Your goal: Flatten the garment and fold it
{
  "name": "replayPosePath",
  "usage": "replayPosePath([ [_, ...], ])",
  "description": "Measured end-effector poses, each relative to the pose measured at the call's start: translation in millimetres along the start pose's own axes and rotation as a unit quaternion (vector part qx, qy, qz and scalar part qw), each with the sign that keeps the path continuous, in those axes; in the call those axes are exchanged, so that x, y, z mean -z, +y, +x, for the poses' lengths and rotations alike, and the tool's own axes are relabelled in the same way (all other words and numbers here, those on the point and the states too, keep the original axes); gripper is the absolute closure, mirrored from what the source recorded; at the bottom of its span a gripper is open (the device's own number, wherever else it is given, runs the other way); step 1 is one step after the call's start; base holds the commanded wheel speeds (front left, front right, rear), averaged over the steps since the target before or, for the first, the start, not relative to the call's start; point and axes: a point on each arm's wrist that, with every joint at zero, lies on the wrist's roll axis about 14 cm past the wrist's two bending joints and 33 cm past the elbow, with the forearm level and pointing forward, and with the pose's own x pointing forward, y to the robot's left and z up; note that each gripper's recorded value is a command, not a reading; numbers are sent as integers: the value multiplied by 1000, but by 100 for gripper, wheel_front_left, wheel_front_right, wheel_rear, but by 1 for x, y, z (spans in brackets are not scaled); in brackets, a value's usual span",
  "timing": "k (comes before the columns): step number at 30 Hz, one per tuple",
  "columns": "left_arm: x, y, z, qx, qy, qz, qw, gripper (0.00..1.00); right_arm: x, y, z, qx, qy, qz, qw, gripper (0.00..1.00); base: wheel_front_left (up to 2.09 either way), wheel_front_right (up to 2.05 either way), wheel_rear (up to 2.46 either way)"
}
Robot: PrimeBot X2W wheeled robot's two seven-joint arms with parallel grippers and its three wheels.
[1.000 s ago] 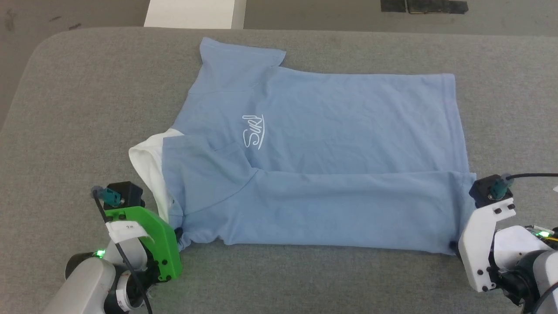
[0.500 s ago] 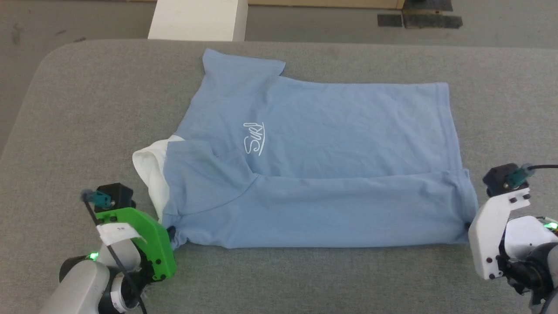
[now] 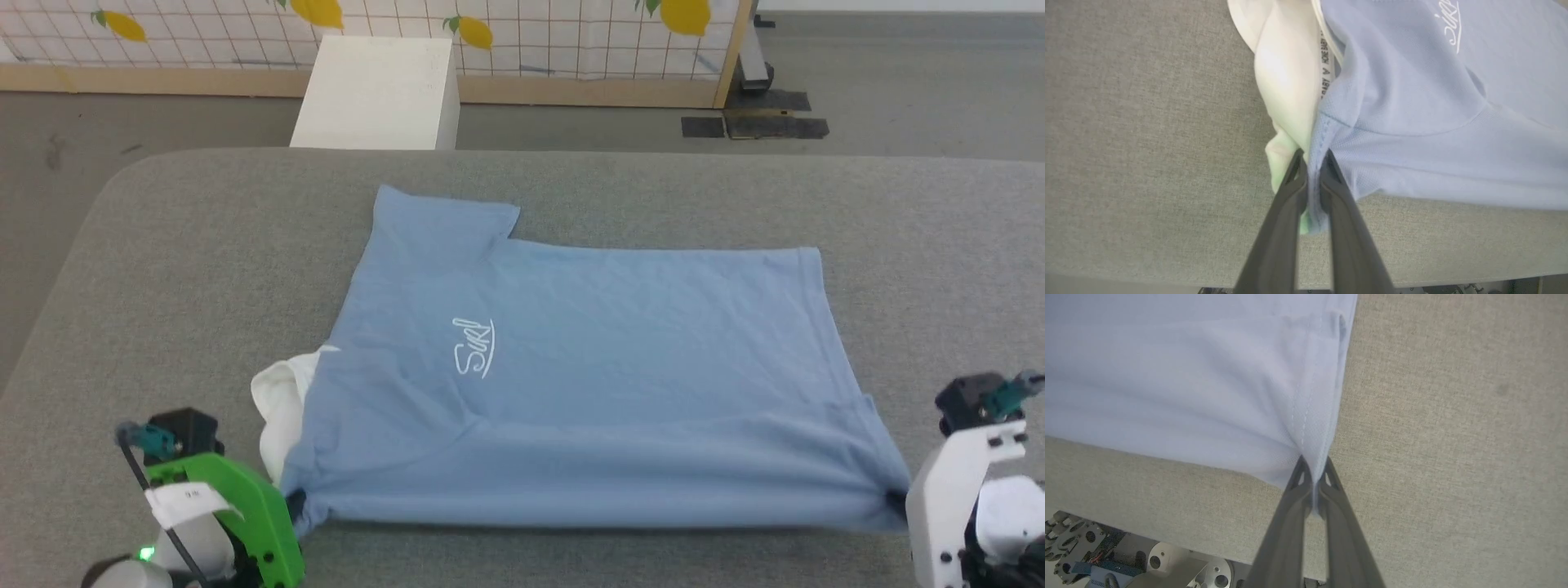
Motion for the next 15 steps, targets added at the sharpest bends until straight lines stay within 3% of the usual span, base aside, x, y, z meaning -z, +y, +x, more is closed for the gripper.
replayPosePath([
  [7, 36, 5, 9, -9, 53, -24, 998, 100, 52, 6, 13, -12, 76, 27, 997, 100, 0, 0, 0],
  [13, 58, 9, 20, -14, 92, -48, 994, 100, 72, 7, 26, -16, 105, 36, 994, 100, 0, 0, 0],
  [15, 58, 10, 22, -15, 93, -51, 994, 58, 73, 7, 28, -16, 103, 38, 994, 65, 0, 0, 0],
])
